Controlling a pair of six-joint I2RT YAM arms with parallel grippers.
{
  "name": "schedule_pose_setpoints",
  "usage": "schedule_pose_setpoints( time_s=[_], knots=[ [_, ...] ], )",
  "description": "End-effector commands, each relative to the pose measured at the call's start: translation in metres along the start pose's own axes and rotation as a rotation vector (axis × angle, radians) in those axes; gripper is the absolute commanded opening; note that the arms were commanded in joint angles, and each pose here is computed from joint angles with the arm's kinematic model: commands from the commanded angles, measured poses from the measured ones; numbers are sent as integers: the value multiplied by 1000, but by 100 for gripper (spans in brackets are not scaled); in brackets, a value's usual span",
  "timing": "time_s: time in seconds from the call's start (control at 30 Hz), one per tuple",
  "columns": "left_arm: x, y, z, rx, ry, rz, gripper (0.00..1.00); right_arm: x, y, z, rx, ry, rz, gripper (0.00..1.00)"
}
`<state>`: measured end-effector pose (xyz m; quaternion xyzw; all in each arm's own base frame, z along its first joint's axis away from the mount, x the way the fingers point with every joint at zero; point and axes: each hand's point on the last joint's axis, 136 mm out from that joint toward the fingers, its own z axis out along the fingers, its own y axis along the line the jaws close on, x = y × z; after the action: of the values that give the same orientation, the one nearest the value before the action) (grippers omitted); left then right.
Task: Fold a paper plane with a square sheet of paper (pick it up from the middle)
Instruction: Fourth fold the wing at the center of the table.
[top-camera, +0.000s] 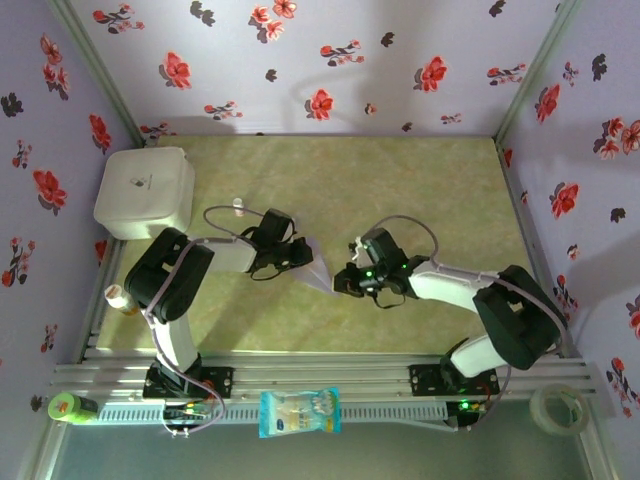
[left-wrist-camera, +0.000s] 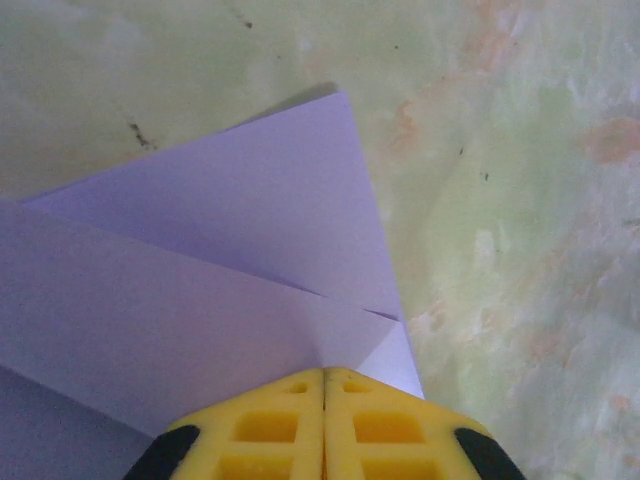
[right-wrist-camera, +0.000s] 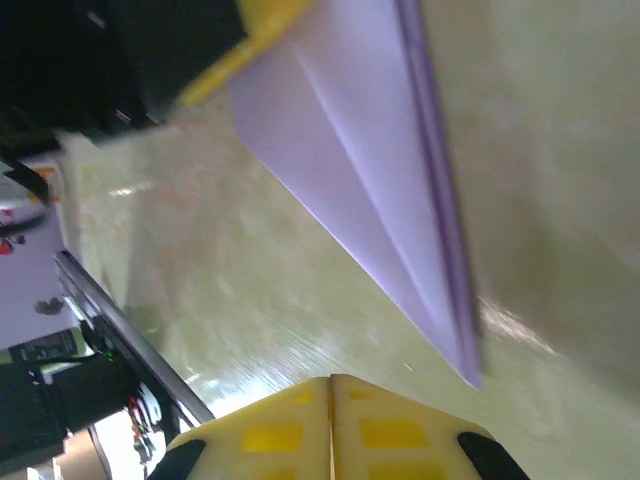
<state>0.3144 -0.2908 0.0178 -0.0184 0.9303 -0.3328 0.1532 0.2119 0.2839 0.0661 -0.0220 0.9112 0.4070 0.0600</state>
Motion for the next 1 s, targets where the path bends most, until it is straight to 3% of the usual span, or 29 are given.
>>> schedule_pose_setpoints(
  time_s=[0.0,0.27,0.7,0.97],
  knots=[
    [28,39,2,-126,59,-72,7,-15,1,7,3,-21,51,9],
    [29,38,2,-117,53,-78,8,-23,-8,36,-17,7,124,9],
    [26,34,2,-122,59,-59,8,-28,-20,40,23,4,116,9],
    [13,22,-4,-116,52,-7,9,5,-70,44,156,65,160,4]
  ],
)
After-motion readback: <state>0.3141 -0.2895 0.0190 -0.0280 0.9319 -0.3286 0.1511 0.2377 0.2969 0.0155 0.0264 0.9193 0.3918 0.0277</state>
